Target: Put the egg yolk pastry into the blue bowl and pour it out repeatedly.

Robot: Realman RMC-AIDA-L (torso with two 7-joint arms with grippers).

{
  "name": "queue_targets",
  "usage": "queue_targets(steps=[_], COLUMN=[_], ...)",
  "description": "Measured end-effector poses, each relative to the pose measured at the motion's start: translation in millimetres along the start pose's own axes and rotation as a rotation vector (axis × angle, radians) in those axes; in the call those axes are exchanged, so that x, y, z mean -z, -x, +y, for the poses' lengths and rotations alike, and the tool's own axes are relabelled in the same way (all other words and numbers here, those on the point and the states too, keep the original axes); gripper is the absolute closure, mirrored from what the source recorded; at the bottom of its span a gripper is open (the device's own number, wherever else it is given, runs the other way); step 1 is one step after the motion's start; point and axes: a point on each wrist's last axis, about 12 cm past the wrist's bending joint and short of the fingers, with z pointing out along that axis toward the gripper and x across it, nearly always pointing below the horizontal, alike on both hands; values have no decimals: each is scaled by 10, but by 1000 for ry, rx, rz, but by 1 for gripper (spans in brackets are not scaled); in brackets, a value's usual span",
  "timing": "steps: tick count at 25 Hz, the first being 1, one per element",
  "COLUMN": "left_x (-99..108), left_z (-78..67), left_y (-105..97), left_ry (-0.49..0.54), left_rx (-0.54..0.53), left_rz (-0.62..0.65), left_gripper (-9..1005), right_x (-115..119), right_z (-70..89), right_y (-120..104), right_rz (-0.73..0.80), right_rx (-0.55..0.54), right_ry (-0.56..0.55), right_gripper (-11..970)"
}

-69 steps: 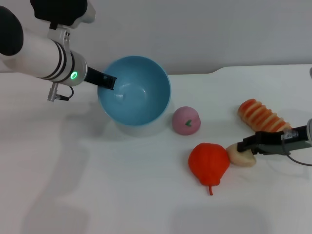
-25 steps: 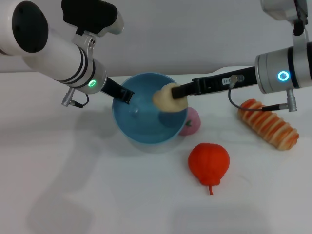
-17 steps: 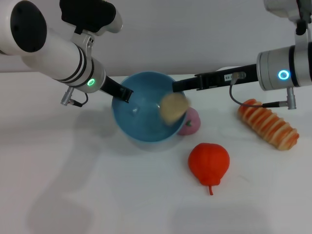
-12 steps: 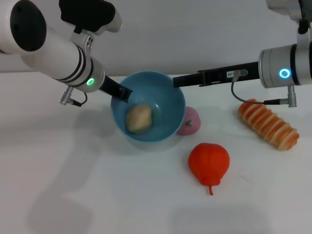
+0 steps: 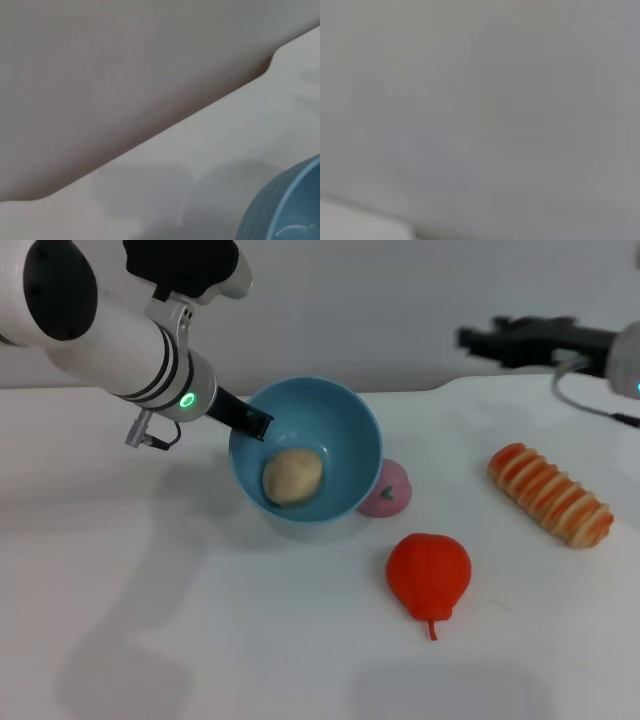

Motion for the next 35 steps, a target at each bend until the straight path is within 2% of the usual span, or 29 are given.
queue_targets(steps=[5, 10, 13, 17, 22, 29, 35], left_x=[-6, -17, -23, -24, -36, -37, -18], left_z=[21, 33, 38, 39, 45, 48, 15], left_y=[7, -13, -18, -4, 14, 29, 134], left_ry=[8, 10, 12, 15, 25, 27, 33], left_rx=[10, 17, 21, 21, 21, 22, -4], left_rz=[-29, -36, -39, -50, -79, -83, -117], left_gripper=[997, 998, 998, 997, 998, 997, 997], right_x=[119, 281, 421, 547, 725, 1294, 1388], right_z=[-180, -352, -438, -515, -604, -649, -659], right_y=[-134, -320, -397, -554, -860, -1306, -1459], right_rz=[-118, -280, -362, -390, -389, -527, -515], right_rx=[120, 80, 115, 134, 152, 50, 8], right_ry=[-122, -239, -319, -406, -540, -693, -734], right_gripper=[426, 427, 427, 427, 428, 426, 427])
